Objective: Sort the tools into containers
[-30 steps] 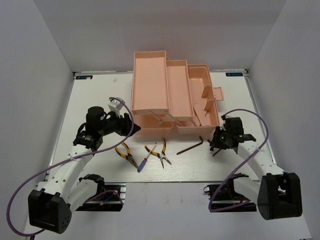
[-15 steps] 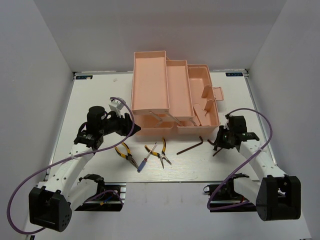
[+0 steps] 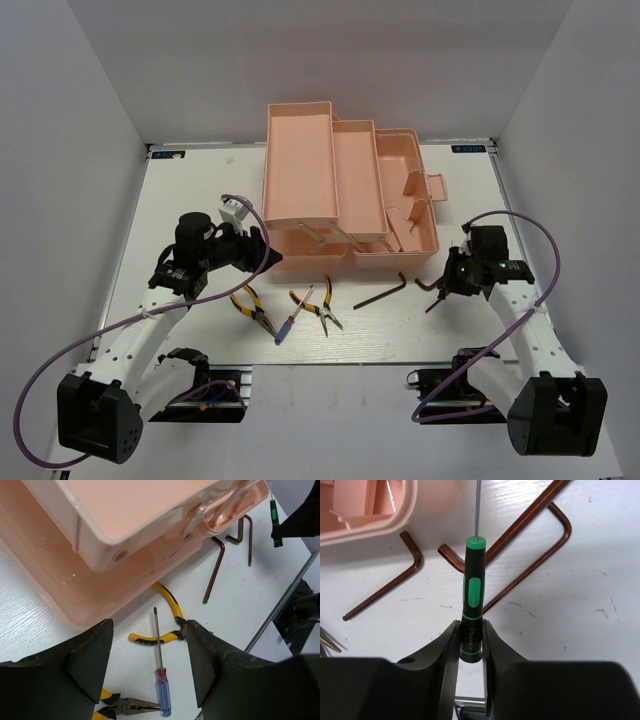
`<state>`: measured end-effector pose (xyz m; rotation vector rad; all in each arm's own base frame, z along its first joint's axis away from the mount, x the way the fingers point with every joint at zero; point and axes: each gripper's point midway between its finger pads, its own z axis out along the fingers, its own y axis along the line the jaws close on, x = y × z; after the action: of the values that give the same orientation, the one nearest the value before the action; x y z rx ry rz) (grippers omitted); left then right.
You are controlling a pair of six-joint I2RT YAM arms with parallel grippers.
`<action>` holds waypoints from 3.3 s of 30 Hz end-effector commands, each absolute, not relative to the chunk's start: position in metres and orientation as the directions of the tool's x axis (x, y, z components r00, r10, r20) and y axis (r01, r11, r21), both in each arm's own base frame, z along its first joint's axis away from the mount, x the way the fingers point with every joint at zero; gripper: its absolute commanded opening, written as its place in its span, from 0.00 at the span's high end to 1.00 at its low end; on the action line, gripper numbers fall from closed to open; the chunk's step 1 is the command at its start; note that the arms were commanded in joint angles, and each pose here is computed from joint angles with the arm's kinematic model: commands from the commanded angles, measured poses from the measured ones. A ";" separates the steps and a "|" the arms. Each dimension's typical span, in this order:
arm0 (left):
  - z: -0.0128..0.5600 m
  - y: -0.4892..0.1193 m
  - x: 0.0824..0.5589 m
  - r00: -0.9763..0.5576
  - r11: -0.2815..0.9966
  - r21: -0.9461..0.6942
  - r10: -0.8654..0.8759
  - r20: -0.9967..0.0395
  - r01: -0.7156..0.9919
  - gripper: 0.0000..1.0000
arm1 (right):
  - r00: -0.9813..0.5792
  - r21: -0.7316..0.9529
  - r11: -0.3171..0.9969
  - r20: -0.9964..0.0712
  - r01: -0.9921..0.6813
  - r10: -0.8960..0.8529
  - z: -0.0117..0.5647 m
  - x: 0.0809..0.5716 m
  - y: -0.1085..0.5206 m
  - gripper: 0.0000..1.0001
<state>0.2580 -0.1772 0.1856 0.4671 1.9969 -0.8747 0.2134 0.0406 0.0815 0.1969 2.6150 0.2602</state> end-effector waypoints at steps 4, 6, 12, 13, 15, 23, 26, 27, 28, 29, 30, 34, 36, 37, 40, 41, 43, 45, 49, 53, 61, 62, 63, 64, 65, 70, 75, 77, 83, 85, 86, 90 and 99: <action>0.194 -0.177 0.259 -0.519 0.682 -0.380 -0.001 -0.855 0.625 0.29 | -0.851 0.202 0.976 -0.495 0.080 0.172 0.104 0.209 0.033 1.00; 0.194 -0.177 0.259 -0.519 0.682 -0.380 -0.001 -0.855 0.625 0.29 | -0.837 0.214 0.974 -0.518 0.071 0.175 0.115 0.211 0.035 1.00; 0.194 -0.177 0.259 -0.519 0.682 -0.380 -0.001 -0.855 0.625 0.29 | -0.766 0.282 0.956 -0.632 -0.086 0.117 0.170 0.230 0.055 1.00; 0.194 -0.177 0.259 -0.519 0.682 -0.380 -0.001 -0.855 0.625 0.29 | -0.754 0.303 0.942 -0.651 -0.144 0.094 0.177 0.233 0.063 1.00; 0.194 -0.177 0.259 -0.519 0.682 -0.380 -0.001 -0.855 0.625 0.29 | -0.710 0.326 0.916 -0.701 -0.234 0.068 0.199 0.244 0.075 1.00; 0.191 -0.175 0.260 -0.520 0.690 -0.372 0.007 -0.854 0.620 0.29 | -0.744 0.493 0.801 -0.661 -0.340 0.091 0.213 0.312 0.123 1.00; 0.191 -0.174 0.261 -0.519 0.697 -0.369 0.006 -0.854 0.615 0.29 | -0.758 0.485 0.812 -0.647 -0.326 0.082 0.200 0.342 0.128 1.00; 0.189 -0.174 0.260 -0.521 0.698 -0.365 0.014 -0.853 0.616 0.29 | -0.778 0.488 0.814 -0.624 -0.316 0.072 0.189 0.347 0.130 1.00; 0.189 -0.174 0.260 -0.521 0.698 -0.365 0.014 -0.853 0.616 0.29 | -0.773 0.479 0.817 -0.631 -0.321 0.067 0.194 0.353 0.130 1.00; 0.189 -0.174 0.260 -0.521 0.698 -0.365 0.014 -0.853 0.616 0.29 | -0.782 0.469 0.828 -0.621 -0.308 0.061 0.187 0.357 0.129 1.00; 0.187 -0.174 0.261 -0.529 0.699 -0.369 0.016 -0.849 0.613 0.29 | -0.788 0.465 0.832 -0.613 -0.303 0.056 0.183 0.361 0.129 1.00; 0.182 -0.178 0.259 -0.544 0.687 -0.380 0.027 -0.838 0.620 0.29 | -0.795 0.448 0.844 -0.605 -0.295 0.043 0.172 0.364 0.128 1.00; 0.179 -0.179 0.259 -0.552 0.687 -0.384 0.029 -0.833 0.616 0.29 | -0.802 0.447 0.846 -0.596 -0.292 0.038 0.166 0.363 0.128 0.93; 0.179 -0.181 0.257 -0.552 0.681 -0.384 0.035 -0.833 0.624 0.29 | -0.805 0.446 0.846 -0.592 -0.291 0.035 0.164 0.362 0.128 0.90; 0.174 -0.182 0.256 -0.561 0.685 -0.380 0.051 -0.826 0.622 0.29 | -0.812 0.445 0.847 -0.583 -0.292 0.026 0.158 0.361 0.128 0.80; 0.174 -0.184 0.255 -0.561 0.679 -0.380 0.056 -0.826 0.628 0.29 | -0.811 0.445 0.848 -0.584 -0.290 0.029 0.158 0.361 0.127 0.77; 0.168 -0.184 0.255 -0.571 0.692 -0.371 0.072 -0.818 0.619 0.29 | -0.816 0.451 0.843 -0.577 -0.294 0.024 0.156 0.360 0.128 0.68; 0.162 -0.190 0.250 -0.583 0.683 -0.374 0.094 -0.807 0.627 0.29 | -0.815 0.456 0.837 -0.579 -0.301 0.022 0.157 0.360 0.129 0.59; 0.165 -0.199 0.246 -0.573 0.665 -0.362 0.121 -0.811 0.653 0.29 | -0.824 0.462 0.832 -0.566 -0.307 0.010 0.152 0.357 0.130 0.46; 0.159 -0.204 0.235 -0.594 0.665 -0.360 0.159 -0.789 0.655 0.29 | -0.805 0.449 0.823 -0.593 -0.349 -0.018 0.158 0.354 0.130 0.43; 0.125 -0.198 0.209 -0.699 0.751 -0.283 0.313 -0.643 0.597 0.29 | -0.710 0.350 0.827 -0.700 -0.440 -0.082 0.180 0.326 0.113 1.00; 0.118 -0.197 0.207 -0.720 0.767 -0.272 0.327 -0.613 0.581 0.29 | -0.690 0.348 0.820 -0.719 -0.455 -0.078 0.187 0.323 0.113 1.00; 0.118 -0.198 0.207 -0.721 0.776 -0.257 0.335 -0.607 0.577 0.29 | -0.679 0.343 0.818 -0.730 -0.461 -0.077 0.191 0.319 0.112 1.00; 0.111 -0.202 0.197 -0.723 0.764 -0.250 0.372 -0.581 0.594 0.29 | -0.693 0.350 0.818 -0.716 -0.457 -0.081 0.183 0.313 0.111 1.00; 0.116 -0.207 0.199 -0.724 0.765 -0.245 0.378 -0.577 0.595 0.29 | -0.696 0.355 0.817 -0.714 -0.455 -0.078 0.182 0.310 0.109 1.00; 0.088 -0.210 0.187 -0.755 0.803 -0.137 0.467 -0.459 0.580 0.26 | -0.706 0.364 0.817 -0.704 -0.448 -0.073 0.174 0.300 0.102 0.62; 0.068 -0.220 0.176 -0.759 0.795 -0.112 0.511 -0.403 0.596 0.25 | -0.710 0.386 0.805 -0.701 -0.451 -0.061 0.175 0.298 0.103 0.58; 0.063 -0.223 0.174 -0.756 0.795 -0.096 0.523 -0.394 0.600 0.25 | -0.715 0.393 0.812 -0.698 -0.431 -0.041 0.174 0.299 0.097 0.58; 0.057 -0.230 0.170 -0.754 0.790 -0.089 0.535 -0.382 0.606 0.24 | -0.746 0.445 0.790 -0.665 -0.421 -0.022 0.168 0.298 0.099 0.57; 0.055 -0.231 0.169 -0.755 0.794 -0.085 0.531 -0.385 0.602 0.24 | -0.747 0.452 0.787 -0.665 -0.421 -0.018 0.168 0.298 0.099 0.57; 0.055 -0.231 0.169 -0.749 0.792 -0.074 0.537 -0.388 0.606 0.24 | -0.747 0.452 0.787 -0.665 -0.419 -0.016 0.169 0.298 0.099 0.56; 0.047 -0.228 0.166 -0.757 0.808 -0.050 0.526 -0.386 0.587 0.26 | -0.749 0.462 0.784 -0.663 -0.415 -0.005 0.168 0.298 0.098 0.56; 0.036 -0.223 0.163 -0.773 0.844 -0.003 0.490 -0.403 0.536 0.32 | -0.750 0.495 0.764 -0.661 -0.413 0.023 0.170 0.297 0.097 0.56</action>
<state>0.1594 -0.2228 0.0347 0.8304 2.6607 -0.1921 0.2976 0.0939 0.1660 -0.2884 2.3161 0.8014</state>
